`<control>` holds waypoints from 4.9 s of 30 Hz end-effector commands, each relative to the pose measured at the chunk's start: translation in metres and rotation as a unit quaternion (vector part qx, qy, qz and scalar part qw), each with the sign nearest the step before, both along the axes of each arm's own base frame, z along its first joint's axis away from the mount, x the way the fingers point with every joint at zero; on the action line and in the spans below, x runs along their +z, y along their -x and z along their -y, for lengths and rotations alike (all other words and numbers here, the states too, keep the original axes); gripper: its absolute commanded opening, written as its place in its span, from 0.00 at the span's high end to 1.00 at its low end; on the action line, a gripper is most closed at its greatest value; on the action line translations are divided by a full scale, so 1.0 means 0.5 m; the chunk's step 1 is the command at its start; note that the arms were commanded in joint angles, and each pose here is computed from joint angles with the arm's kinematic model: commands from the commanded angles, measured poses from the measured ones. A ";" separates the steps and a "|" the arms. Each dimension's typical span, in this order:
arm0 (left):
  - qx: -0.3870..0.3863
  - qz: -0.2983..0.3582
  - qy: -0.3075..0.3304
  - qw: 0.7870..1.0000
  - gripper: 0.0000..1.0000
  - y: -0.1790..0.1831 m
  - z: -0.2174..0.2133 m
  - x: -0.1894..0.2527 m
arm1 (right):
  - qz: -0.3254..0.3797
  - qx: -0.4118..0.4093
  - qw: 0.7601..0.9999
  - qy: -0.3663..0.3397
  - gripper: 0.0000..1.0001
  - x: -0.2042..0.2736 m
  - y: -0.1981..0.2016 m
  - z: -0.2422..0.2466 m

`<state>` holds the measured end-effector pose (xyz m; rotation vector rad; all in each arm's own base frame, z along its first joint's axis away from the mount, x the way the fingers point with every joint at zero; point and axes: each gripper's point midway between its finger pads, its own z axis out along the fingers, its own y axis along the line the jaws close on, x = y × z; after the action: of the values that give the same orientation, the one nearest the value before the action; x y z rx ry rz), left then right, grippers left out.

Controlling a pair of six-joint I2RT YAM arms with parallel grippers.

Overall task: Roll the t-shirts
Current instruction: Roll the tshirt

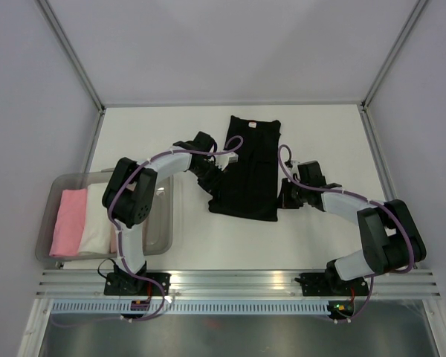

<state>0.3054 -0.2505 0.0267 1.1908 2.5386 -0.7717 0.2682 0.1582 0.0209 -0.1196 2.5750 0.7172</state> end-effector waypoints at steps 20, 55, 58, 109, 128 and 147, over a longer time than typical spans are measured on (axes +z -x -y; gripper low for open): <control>0.024 0.022 0.007 0.999 0.98 -0.033 -0.028 0.019 | 0.007 -0.002 1.000 0.030 1.00 -0.014 -0.041 0.003; -0.369 0.354 -0.042 0.858 0.34 0.057 0.005 0.018 | 0.375 0.341 0.855 0.113 0.50 0.146 0.046 -0.054; -0.371 0.349 -0.036 0.860 0.34 0.074 -0.003 0.022 | 0.369 0.398 0.830 0.131 0.45 0.111 0.072 -0.057; -0.293 0.049 0.122 0.947 0.88 0.142 -0.037 0.121 | 0.153 0.453 0.878 0.012 1.00 0.077 0.103 -0.086; -0.164 0.022 0.104 0.981 0.48 0.004 -0.040 0.096 | 0.134 0.288 0.946 0.070 0.62 0.053 -0.046 -0.039; 0.082 -0.019 -0.014 0.996 0.43 0.047 -0.082 0.093 | 0.026 0.006 1.000 0.007 0.57 0.096 0.007 0.010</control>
<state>0.2893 -0.2077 0.0751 1.0525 2.5970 -0.7495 0.2895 0.1562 0.0890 -0.3569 2.3953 0.6510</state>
